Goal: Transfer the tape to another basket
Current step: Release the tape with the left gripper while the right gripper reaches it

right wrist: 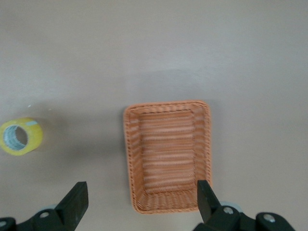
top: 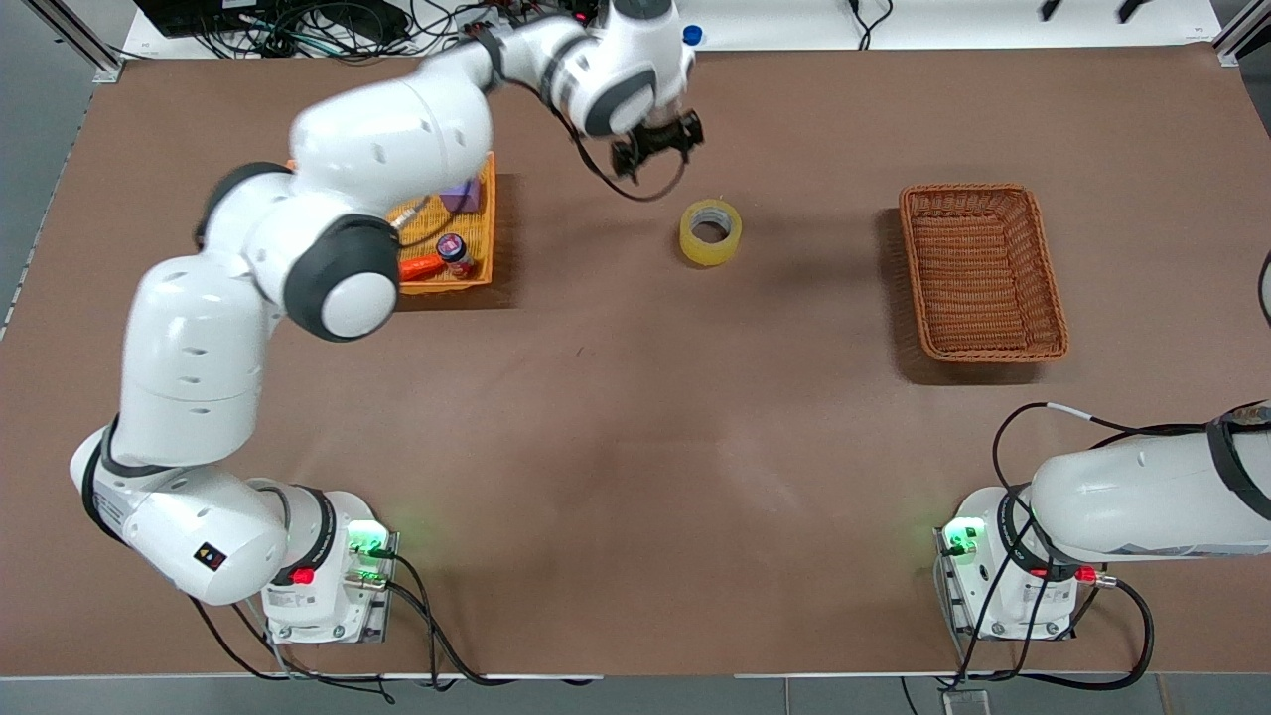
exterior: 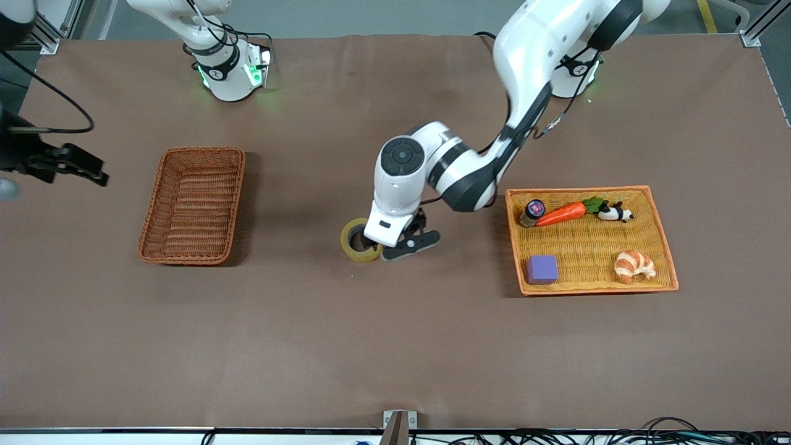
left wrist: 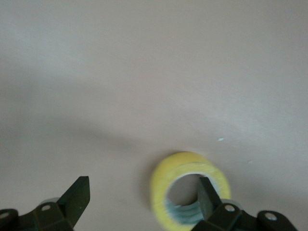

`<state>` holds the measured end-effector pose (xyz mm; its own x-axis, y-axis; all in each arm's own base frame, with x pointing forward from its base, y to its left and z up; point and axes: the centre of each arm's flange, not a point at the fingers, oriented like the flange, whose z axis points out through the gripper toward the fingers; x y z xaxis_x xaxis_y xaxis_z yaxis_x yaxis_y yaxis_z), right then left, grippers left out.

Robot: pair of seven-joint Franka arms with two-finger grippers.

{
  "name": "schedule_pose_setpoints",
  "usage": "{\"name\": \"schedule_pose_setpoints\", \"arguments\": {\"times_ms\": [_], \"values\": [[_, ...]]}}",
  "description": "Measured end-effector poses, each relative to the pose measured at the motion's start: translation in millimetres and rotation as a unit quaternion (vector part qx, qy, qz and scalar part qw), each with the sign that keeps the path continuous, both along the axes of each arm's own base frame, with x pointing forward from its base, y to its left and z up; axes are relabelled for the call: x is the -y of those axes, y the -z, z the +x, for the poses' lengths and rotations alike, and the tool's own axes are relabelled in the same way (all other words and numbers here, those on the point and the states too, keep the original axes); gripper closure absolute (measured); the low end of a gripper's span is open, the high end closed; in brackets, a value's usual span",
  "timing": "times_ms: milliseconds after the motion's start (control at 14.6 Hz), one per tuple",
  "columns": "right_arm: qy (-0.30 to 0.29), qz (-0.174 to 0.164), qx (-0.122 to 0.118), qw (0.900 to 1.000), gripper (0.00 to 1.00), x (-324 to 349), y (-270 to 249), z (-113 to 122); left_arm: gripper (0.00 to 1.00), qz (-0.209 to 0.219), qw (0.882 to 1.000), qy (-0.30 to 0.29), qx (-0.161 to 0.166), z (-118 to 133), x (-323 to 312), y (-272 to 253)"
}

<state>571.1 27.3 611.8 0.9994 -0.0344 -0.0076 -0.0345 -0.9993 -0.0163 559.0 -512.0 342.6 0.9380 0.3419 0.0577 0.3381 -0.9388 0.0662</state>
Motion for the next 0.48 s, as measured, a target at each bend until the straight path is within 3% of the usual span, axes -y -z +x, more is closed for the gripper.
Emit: {"name": "schedule_pose_setpoints", "arguments": {"times_ms": [205,479], "values": [[-0.051,0.005,-0.001,0.999,0.0,-83,43,2,0.0,0.026,0.999,0.035,-0.002,32,-77,-77],[-0.04,0.026,0.009,0.999,0.0,-201,131,-3,0.0,0.024,0.996,0.088,0.009,49,-183,-141]]}}
